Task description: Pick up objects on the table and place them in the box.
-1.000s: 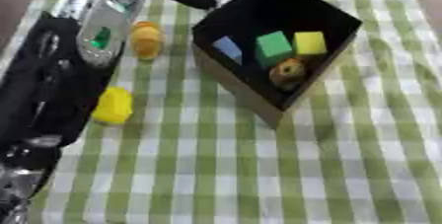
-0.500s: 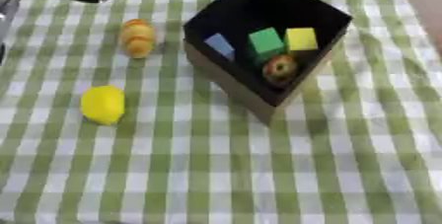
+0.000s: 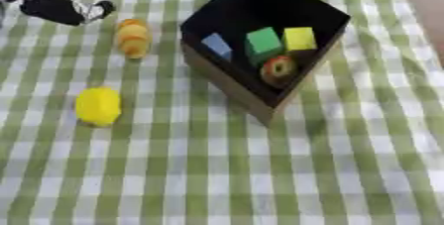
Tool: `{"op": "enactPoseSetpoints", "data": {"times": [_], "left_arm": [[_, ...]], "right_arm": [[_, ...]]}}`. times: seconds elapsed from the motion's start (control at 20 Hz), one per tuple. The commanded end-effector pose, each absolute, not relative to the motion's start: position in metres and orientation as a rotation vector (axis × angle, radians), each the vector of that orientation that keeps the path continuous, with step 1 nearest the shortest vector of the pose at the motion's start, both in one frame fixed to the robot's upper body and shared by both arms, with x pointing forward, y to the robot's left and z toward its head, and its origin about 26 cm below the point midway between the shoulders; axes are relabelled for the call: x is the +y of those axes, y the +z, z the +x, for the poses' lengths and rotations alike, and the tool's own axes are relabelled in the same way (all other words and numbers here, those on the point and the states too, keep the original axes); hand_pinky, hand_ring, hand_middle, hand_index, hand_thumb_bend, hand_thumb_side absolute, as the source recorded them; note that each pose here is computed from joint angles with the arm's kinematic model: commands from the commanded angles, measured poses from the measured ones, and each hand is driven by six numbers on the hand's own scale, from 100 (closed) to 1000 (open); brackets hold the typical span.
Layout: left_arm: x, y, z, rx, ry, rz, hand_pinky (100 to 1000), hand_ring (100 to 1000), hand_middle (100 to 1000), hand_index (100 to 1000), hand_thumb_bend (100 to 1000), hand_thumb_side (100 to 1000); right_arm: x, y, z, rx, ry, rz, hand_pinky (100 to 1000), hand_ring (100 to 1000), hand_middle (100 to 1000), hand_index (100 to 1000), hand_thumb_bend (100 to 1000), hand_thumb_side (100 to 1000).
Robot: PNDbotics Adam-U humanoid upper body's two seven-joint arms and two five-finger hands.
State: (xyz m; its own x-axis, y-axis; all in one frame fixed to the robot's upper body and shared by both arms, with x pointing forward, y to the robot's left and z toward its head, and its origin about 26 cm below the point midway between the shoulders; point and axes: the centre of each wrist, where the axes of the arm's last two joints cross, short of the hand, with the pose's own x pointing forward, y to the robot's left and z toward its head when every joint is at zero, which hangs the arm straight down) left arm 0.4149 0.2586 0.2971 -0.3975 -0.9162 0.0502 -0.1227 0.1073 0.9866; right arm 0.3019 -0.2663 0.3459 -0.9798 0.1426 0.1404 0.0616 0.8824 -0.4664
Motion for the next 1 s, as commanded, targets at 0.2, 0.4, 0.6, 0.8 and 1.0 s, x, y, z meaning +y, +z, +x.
{"op": "enactPoseSetpoints", "data": {"times": [0.2, 0.4, 0.6, 0.8, 1.0], "left_arm": [[0.280, 0.290, 0.430, -1.581, -1.332, 0.960, 834, 827, 813, 878, 513, 470], [0.283, 0.283, 0.439, -1.566, -1.313, 0.927, 837, 831, 816, 880, 542, 480], [0.284, 0.278, 0.445, -1.558, -1.317, 0.904, 837, 830, 819, 884, 555, 485], [0.283, 0.273, 0.449, -1.547, -1.315, 0.898, 836, 828, 822, 886, 556, 475], [0.281, 0.270, 0.452, -1.552, -1.320, 0.886, 834, 826, 822, 885, 559, 467]], "right_arm": [[-0.269, 0.355, 0.296, -2.897, 0.736, -0.200, 853, 841, 652, 852, 100, 542], [-0.268, 0.354, 0.296, -2.895, 0.738, -0.198, 854, 841, 651, 852, 100, 541], [-0.268, 0.354, 0.296, -2.893, 0.741, -0.195, 854, 842, 650, 852, 100, 541], [-0.267, 0.354, 0.296, -2.893, 0.744, -0.190, 855, 842, 649, 852, 100, 541], [-0.267, 0.354, 0.296, -2.890, 0.747, -0.189, 856, 843, 648, 852, 100, 541]]}}
